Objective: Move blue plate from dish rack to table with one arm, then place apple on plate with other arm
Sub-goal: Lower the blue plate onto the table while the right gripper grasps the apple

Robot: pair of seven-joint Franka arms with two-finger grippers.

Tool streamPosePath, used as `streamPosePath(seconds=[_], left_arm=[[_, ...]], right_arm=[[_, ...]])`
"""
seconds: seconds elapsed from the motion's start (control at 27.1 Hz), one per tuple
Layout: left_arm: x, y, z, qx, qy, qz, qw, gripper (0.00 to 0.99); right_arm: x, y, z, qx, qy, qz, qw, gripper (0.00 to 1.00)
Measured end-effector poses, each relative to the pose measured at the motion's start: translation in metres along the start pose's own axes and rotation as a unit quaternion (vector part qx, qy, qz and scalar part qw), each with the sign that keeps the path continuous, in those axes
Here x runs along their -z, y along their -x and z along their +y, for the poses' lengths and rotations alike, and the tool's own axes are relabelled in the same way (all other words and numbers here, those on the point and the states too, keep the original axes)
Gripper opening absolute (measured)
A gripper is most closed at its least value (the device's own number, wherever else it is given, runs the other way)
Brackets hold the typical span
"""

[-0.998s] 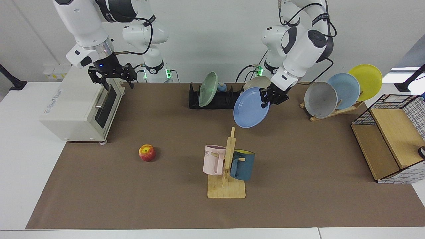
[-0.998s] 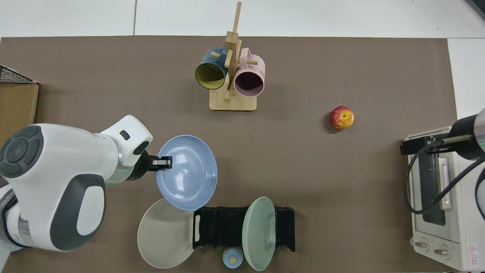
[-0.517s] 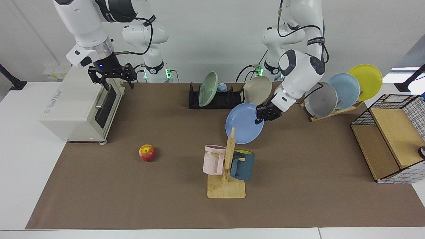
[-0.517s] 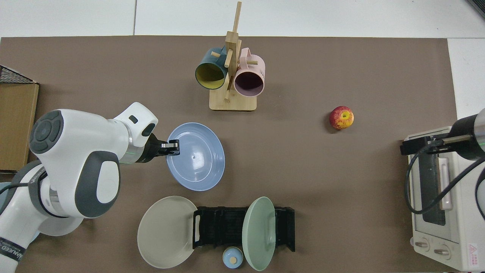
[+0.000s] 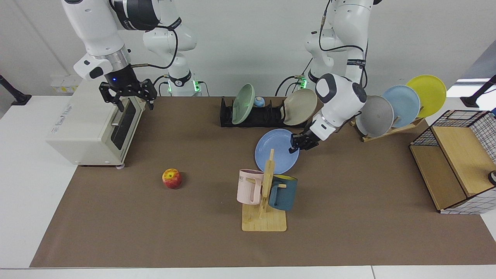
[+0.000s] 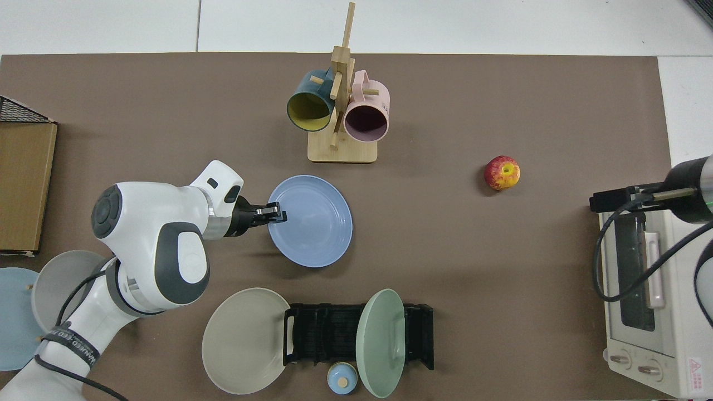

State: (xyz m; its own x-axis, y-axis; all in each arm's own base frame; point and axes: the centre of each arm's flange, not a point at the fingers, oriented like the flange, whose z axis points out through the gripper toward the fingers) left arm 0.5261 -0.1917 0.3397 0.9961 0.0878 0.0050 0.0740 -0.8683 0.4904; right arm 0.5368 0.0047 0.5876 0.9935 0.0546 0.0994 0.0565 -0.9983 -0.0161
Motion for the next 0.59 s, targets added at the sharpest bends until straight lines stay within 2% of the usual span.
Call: streamPosePath(seconds=[0.22, 0.48, 0.59], left_arm=[[-0.015, 0.017, 0.027, -0.028, 0.0, -0.015, 0.999, 0.137], [-0.018, 0.019, 0.031, -0.032, 0.0, -0.017, 0.999, 0.145], [-0.018, 0.02, 0.03, -0.031, -0.001, -0.018, 0.999, 0.326]], right_arm=[[-0.053, -0.027, -0.006, 0.006, 0.002, 0.014, 1.0, 1.0], [-0.137, -0.062, -0.019, 0.017, 0.003, 0.019, 1.0, 1.0], [-0.168, -0.07, -0.029, 0.025, 0.003, 0.02, 0.999, 1.0]])
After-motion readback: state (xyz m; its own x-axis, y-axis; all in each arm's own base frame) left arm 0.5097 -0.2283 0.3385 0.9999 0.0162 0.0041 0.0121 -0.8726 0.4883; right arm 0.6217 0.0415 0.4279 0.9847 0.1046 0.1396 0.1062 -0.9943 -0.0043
